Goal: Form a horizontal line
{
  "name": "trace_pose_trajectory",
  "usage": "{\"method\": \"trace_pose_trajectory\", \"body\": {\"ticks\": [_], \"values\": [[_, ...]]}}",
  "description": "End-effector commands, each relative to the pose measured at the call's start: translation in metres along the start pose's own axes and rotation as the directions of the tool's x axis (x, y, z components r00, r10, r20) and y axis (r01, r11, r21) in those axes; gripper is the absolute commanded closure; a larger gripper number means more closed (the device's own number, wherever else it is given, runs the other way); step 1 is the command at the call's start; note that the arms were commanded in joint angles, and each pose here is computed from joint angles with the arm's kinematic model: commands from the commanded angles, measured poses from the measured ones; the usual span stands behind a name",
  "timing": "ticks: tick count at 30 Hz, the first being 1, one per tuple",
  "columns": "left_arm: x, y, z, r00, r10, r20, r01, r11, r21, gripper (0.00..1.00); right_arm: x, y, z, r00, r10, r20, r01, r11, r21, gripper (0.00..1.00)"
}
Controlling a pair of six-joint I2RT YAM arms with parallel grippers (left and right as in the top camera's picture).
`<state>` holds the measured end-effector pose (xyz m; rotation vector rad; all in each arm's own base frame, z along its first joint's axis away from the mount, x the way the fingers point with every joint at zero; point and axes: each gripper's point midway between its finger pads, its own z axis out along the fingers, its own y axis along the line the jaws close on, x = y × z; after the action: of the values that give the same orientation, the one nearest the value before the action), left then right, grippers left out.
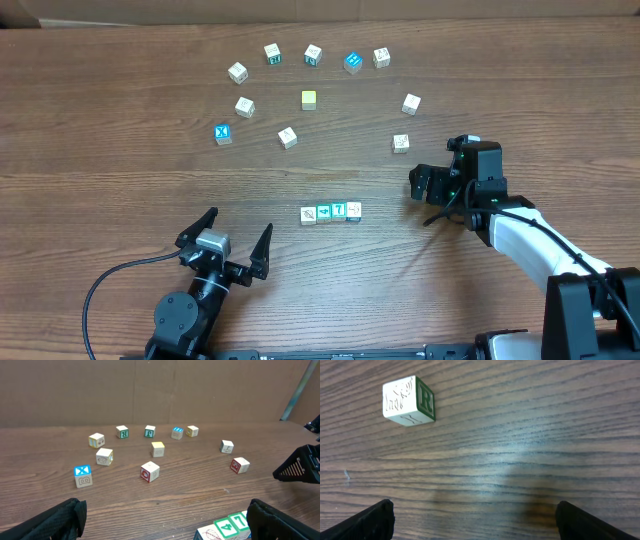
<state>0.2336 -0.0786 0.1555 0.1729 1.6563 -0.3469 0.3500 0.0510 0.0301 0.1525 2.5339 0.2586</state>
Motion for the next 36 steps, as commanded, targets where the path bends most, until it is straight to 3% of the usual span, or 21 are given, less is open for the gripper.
{"method": "trace_pose_trajectory", "body": {"ticks": [1,20,36], "values": [[-0.001,0.002,0.000,1.000,0.021,0.007,-0.021,1.000,-0.007,0.00,-0.003,0.001,-0.006,1.000,-0.009,0.019,0.009,1.000,-0.009,0.00],[0.000,0.002,0.000,1.000,0.021,0.007,-0.021,1.000,-0.007,0.00,-0.006,0.003,-0.013,0.999,-0.012,0.053,0.013,1.000,-0.017,0.00],[0.000,0.002,0.000,1.000,0.021,0.006,-0.021,1.000,-0.007,0.00,-0.005,0.005,-0.034,0.959,-0.025,0.281,0.046,0.997,-0.069,0.00]]}}
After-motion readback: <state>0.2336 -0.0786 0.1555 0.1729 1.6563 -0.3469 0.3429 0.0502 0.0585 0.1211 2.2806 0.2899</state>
